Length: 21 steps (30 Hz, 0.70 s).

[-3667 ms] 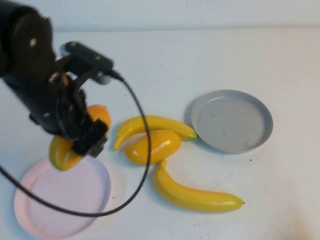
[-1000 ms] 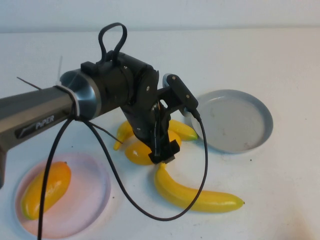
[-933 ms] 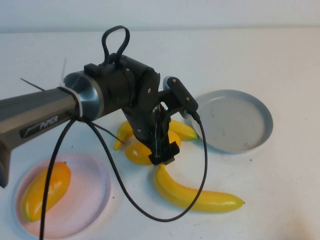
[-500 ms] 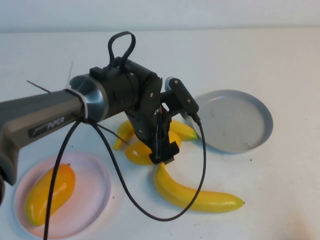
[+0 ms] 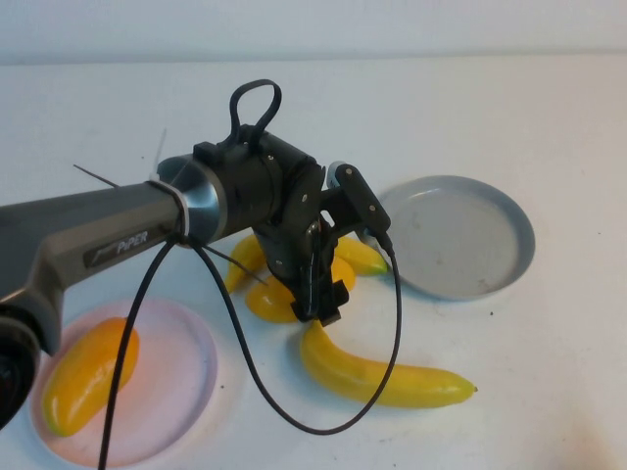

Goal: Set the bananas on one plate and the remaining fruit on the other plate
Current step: Put one type of fruit in the left plate

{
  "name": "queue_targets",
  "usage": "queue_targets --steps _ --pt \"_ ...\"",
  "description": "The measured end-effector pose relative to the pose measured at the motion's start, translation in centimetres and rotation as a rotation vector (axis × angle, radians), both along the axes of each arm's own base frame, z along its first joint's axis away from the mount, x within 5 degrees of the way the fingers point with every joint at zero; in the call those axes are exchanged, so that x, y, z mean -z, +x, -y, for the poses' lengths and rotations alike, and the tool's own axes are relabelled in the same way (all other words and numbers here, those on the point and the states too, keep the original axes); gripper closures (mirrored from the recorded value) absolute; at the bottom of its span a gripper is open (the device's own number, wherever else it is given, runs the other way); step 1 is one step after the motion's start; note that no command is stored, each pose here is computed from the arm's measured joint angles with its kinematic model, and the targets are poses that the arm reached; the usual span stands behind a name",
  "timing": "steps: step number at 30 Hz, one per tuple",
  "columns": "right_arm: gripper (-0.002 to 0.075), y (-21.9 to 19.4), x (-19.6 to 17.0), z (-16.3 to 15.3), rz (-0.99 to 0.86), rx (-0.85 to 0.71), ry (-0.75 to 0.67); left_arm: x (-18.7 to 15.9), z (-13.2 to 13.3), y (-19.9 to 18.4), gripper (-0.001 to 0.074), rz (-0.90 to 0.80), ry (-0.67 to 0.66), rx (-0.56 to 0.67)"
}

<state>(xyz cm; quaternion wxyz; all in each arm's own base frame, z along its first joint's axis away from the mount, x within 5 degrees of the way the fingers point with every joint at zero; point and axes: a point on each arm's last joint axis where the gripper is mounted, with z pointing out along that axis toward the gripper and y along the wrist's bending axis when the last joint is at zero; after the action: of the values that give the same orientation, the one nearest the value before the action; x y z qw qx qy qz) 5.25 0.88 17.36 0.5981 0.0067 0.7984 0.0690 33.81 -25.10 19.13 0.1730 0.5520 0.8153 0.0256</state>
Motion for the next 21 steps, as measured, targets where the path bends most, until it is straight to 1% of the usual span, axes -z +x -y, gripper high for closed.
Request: queue_targets --steps 1,2,9,15,18,21 --pt "0.0743 0.0 0.0 0.0 0.0 0.0 0.0 0.1 0.0 0.0 0.0184 0.001 0.0 0.001" --pt "0.0743 0.0 0.0 0.0 0.0 0.0 0.0 0.1 0.0 0.1 0.0192 0.005 -0.001 0.002" --pt "0.0743 0.0 0.0 0.0 0.0 0.0 0.0 -0.6 0.2 0.3 0.0191 0.012 0.001 0.002" --pt "0.0743 0.0 0.0 0.0 0.0 0.0 0.0 -3.7 0.8 0.9 0.0191 0.017 -0.04 -0.025" --pt "0.0743 0.0 0.0 0.0 0.0 0.0 0.0 -5.7 0.7 0.7 0.0191 -0.018 -0.047 -0.09" --pt "0.0743 0.0 0.0 0.0 0.0 0.0 0.0 -7.5 0.4 0.2 0.0191 -0.063 -0.061 -0.192"
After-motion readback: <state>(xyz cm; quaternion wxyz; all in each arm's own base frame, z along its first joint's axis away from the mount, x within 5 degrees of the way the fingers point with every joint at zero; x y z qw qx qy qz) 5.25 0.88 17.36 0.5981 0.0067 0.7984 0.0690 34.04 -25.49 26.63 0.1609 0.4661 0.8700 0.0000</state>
